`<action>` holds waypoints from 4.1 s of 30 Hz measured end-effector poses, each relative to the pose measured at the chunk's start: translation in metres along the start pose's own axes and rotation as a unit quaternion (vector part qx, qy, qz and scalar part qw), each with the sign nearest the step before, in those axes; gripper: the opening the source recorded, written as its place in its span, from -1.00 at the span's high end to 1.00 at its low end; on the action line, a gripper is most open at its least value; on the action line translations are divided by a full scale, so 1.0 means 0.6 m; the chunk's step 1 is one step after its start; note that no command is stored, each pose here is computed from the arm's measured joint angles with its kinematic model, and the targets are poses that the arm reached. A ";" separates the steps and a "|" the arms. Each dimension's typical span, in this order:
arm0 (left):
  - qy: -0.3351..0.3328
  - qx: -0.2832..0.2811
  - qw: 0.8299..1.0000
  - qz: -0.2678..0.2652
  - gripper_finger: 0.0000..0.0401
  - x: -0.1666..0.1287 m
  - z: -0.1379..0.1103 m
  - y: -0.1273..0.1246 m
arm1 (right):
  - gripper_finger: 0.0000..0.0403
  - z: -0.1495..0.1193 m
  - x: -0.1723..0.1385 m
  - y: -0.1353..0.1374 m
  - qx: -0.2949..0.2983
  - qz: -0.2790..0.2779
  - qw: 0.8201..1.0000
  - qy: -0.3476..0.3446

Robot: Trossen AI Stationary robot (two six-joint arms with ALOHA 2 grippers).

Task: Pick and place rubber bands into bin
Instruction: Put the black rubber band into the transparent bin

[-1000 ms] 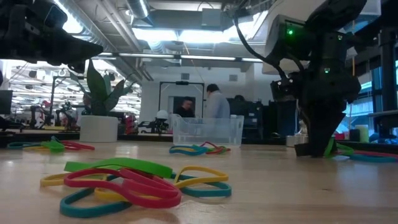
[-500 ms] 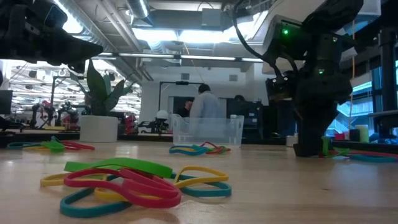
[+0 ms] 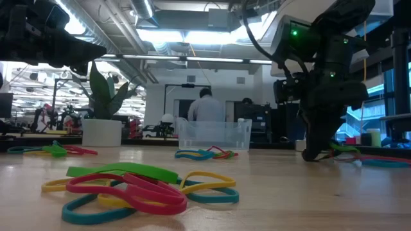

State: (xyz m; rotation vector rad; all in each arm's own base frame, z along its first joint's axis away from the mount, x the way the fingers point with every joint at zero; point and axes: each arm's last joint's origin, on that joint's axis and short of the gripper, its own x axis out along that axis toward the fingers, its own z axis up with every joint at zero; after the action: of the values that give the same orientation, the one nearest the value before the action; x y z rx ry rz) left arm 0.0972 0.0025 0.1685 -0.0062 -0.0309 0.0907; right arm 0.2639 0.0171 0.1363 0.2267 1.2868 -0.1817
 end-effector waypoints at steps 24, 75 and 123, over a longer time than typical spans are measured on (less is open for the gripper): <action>0.000 0.000 1.000 0.000 0.98 0.000 0.000 0.000 | 0.98 -0.028 -0.132 -0.002 0.086 -0.002 0.991 -0.106; 0.000 0.000 1.000 0.000 0.98 0.000 0.000 0.000 | 0.15 -0.055 -0.115 0.002 0.118 -0.033 0.992 -0.033; 0.000 0.000 1.000 0.000 0.98 0.000 0.000 0.000 | 0.96 0.044 -0.129 0.037 0.059 -0.111 0.991 -0.035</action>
State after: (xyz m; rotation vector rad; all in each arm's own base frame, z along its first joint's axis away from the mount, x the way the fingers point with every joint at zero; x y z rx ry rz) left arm 0.0972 0.0025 0.1685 -0.0062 -0.0310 0.0907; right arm 0.2733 0.0321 0.2194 0.1756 1.2322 -0.4537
